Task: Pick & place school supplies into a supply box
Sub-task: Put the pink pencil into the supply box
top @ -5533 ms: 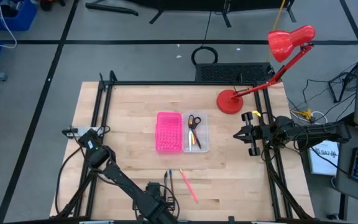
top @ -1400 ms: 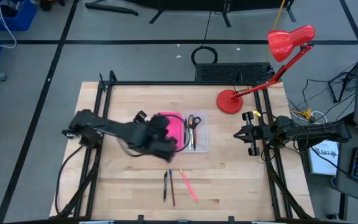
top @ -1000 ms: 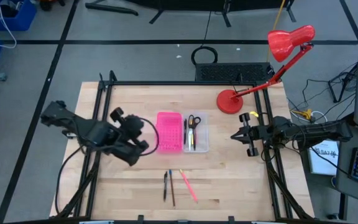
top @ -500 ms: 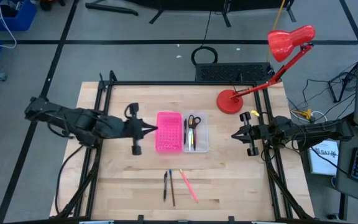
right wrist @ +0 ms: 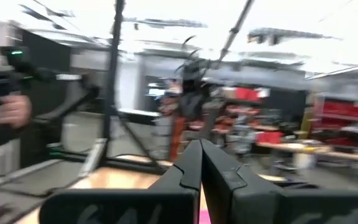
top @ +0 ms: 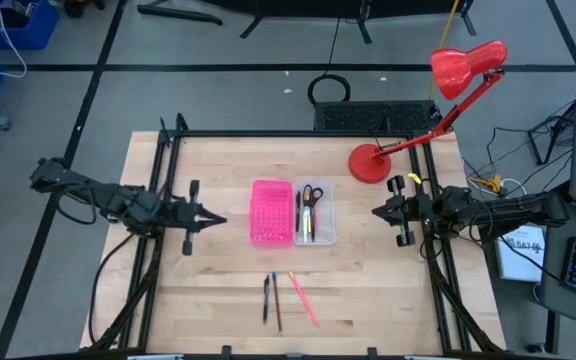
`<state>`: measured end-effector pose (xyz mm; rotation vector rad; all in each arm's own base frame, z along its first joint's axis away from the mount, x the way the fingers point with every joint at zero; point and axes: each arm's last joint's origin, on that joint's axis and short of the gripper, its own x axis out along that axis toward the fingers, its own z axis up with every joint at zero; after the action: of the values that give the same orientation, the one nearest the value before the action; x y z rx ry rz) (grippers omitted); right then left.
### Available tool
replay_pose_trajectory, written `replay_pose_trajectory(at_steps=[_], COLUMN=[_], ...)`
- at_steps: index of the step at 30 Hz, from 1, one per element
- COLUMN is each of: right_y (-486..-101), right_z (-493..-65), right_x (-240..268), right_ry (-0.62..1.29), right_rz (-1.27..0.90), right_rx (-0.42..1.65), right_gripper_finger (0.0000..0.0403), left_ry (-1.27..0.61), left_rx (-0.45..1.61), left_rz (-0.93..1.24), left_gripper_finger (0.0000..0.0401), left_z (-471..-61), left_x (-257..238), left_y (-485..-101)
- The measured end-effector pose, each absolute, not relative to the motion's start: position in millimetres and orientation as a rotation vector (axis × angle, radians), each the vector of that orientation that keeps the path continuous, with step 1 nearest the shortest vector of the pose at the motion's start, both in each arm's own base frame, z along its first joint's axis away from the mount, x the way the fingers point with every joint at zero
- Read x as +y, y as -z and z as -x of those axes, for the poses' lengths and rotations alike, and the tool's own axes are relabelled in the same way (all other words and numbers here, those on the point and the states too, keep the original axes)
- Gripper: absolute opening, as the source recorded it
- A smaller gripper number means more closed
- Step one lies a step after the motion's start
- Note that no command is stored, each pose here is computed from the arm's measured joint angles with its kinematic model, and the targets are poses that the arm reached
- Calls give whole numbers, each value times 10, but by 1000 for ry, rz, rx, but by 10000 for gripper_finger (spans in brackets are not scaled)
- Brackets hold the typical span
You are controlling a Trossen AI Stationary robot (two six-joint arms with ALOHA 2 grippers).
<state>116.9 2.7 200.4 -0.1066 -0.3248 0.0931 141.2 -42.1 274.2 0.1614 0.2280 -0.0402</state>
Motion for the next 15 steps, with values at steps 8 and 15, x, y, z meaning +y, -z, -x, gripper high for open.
replay_pose_trajectory(at_steps=[8,15], right_y=[-1991,-1986], right_z=[-1171,-1173], right_x=[-52,-51], right_ry=[179,171], right_rz=[87,41], right_rx=[-297,-295], right_gripper_finger=[0,0], left_ry=[148,262], left_rx=[111,20], left_rz=[-161,-201], left_gripper_finger=[6,4], left_z=[-1139,-1027], left_x=[-338,-335], left_y=[-2325,-2004])
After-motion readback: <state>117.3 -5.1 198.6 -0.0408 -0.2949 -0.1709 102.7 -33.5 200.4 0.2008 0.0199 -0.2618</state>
